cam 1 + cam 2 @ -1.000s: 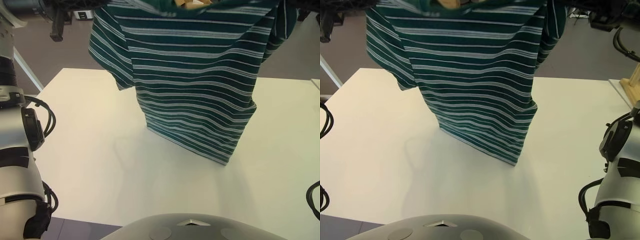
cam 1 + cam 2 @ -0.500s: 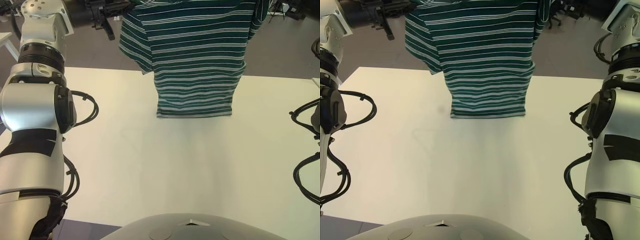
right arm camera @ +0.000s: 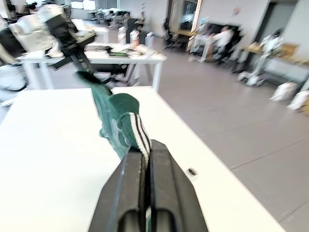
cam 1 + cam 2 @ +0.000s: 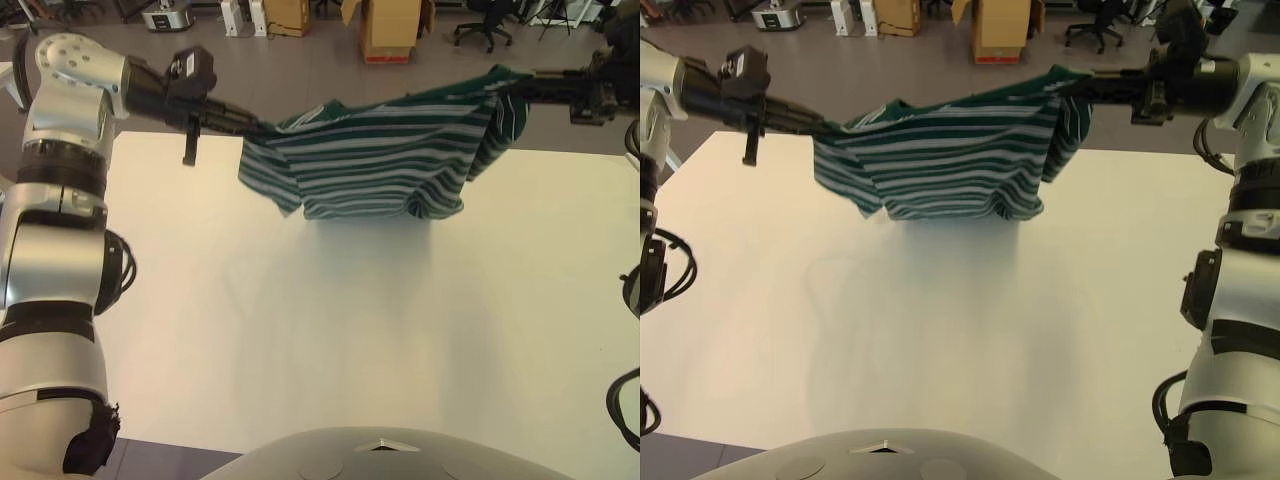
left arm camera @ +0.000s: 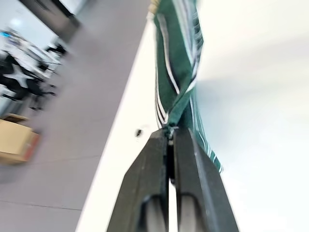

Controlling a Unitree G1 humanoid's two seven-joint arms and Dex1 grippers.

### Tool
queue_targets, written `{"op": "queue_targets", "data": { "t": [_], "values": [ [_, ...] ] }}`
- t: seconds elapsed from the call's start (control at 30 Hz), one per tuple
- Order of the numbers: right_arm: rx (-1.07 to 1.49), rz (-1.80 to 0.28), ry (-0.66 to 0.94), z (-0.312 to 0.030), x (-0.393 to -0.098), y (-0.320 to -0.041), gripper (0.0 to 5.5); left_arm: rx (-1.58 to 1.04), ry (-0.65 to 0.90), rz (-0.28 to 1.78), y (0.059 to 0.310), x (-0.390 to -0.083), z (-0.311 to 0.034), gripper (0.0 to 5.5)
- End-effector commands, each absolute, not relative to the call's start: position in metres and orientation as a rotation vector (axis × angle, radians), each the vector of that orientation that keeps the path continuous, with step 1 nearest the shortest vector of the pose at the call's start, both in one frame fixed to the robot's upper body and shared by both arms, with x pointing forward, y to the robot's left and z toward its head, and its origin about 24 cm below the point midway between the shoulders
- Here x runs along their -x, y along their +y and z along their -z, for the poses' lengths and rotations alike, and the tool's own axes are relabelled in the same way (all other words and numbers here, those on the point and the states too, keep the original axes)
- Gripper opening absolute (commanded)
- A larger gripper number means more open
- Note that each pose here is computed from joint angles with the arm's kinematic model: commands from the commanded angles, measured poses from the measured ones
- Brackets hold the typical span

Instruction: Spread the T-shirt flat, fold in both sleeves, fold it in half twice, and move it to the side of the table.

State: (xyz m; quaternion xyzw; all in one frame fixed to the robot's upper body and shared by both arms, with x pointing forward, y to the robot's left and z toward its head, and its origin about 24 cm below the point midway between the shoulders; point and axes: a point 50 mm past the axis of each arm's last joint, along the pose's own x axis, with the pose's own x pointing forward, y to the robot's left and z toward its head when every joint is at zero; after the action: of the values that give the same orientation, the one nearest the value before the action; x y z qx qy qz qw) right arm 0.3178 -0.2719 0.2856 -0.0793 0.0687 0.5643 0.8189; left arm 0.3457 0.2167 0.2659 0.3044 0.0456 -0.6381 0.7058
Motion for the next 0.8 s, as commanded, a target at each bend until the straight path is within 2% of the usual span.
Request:
{"op": "queue_targets", "data": {
  "t": [0.03,0.1,0.27,0.33,0.43,0.53,0.6,0.7,0.8],
  "values": [
    [0.187,-1.349,0.346,-0.276,-0.275,-0.261,0.0,-0.587,0.248,1.608,0.211,-0.303,-0.26,0.01],
    [0.168,-1.39,0.427,-0.264,-0.263,-0.258,0.0,-0.566,0.308,1.662,0.208,-0.291,-0.251,0.01],
    [0.089,-1.592,0.779,-0.189,-0.212,-0.237,0.0,-0.459,0.595,1.979,0.182,-0.231,-0.187,0.01],
    [0.15,-1.613,0.833,-0.165,-0.199,-0.229,0.0,-0.515,0.638,2.008,0.182,-0.223,-0.167,0.01],
    [0.22,-1.634,0.899,-0.122,-0.167,-0.217,0.0,-0.695,0.589,1.99,0.186,-0.215,-0.125,0.01],
    [0.239,-1.617,0.942,-0.105,-0.146,-0.216,0.0,-0.787,0.644,2.035,0.2,-0.193,-0.098,0.01],
    [0.248,-1.611,0.955,-0.102,-0.141,-0.216,0.0,-0.792,0.662,2.059,0.204,-0.185,-0.093,0.01],
    [0.277,-1.549,1.084,-0.097,-0.133,-0.225,0.0,-0.676,0.597,2.091,0.192,-0.164,-0.088,0.01],
    [0.288,-1.54,1.105,-0.097,-0.133,-0.226,0.0,-0.635,0.607,2.081,0.19,-0.159,-0.089,0.01]
  ]
}}
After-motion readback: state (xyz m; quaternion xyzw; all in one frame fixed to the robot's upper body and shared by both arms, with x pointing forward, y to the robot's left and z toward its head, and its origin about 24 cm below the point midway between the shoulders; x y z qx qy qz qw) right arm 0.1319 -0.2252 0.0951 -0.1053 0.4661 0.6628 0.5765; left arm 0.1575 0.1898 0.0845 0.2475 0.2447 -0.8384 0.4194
